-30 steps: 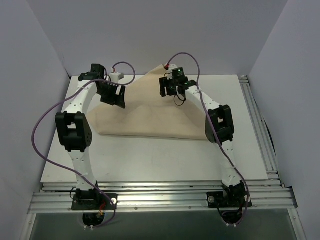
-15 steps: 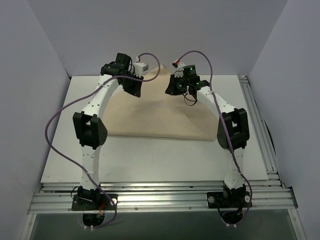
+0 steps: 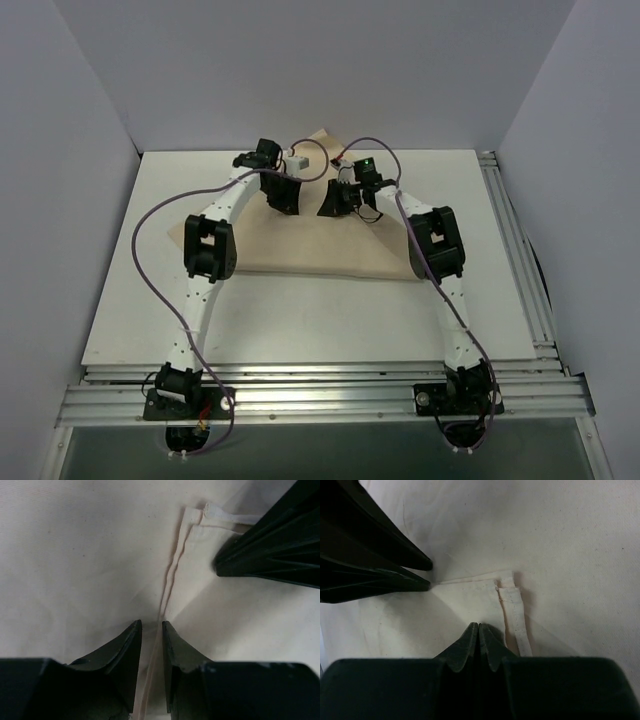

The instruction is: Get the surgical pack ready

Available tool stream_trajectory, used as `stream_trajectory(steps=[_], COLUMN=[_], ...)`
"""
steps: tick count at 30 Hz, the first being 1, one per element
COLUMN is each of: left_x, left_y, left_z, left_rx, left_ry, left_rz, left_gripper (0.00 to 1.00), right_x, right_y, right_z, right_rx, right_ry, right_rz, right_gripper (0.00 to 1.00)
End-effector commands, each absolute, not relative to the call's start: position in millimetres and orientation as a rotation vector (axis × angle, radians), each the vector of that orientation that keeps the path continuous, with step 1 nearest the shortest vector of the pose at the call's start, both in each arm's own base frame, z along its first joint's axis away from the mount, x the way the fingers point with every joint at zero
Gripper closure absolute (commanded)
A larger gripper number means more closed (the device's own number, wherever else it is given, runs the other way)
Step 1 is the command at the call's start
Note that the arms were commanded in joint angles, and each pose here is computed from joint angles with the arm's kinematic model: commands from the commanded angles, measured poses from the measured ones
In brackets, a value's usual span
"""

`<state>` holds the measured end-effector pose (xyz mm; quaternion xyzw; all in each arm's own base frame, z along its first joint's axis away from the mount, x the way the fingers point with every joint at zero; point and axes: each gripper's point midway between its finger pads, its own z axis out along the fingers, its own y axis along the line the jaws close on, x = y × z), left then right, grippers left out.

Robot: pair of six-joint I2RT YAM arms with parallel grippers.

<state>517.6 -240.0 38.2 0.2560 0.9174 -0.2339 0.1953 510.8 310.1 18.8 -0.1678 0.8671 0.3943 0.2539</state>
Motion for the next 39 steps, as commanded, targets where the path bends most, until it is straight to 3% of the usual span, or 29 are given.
stream_trajectory(steps=[1,8,10,14,17,21,24,25,27,29,35,39], left_x=[514,493,502,525,548,556,538,524,501,471,400,384], left_y=[-259,-248,-244,-233,-227,-209,-188,-182,-170,-162,-151,-151], left_z=[38,12,34,69,116,186,219,198,210,174,118,91], left_rx=[0.754,0.687,0.645,0.651,0.622,0.572,0.537,0.539,0.555,0.594,0.752,0.809], left_ry=[2.526,2.586,2.503,2.456,2.385,2.278,2.267,2.340,2.342,2.452,2.640,2.701], left_rz=[-0.758,-0.749,-0.756,-0.631,-0.552,-0.454,-0.409,-0.404,-0.369,-0.363,-0.268,-0.220], left_gripper=[0.67,0.68,0.67,0.65,0.65,0.63,0.63,0.62,0.63,0.62,0.62,0.62], right_x=[507,493,498,548,579,592,569,560,533,501,429,400], right_y=[309,301,301,287,264,214,186,178,167,167,175,191], right_z=[21,-5,4,72,125,185,203,202,210,177,142,109], right_rx=[-0.488,-0.427,-0.380,-0.311,-0.255,-0.093,-0.023,-0.011,0.014,-0.020,-0.060,-0.070], right_ry=[2.343,2.375,2.370,2.294,2.214,2.133,2.153,2.166,2.174,2.263,2.363,2.434], right_rz=[1.122,1.139,1.144,0.910,0.695,0.412,0.222,0.150,0.066,0.001,-0.087,0.020], right_gripper=[1.00,1.00,1.00,1.00,0.85,0.79,0.79,0.79,0.80,0.80,1.00,1.00])
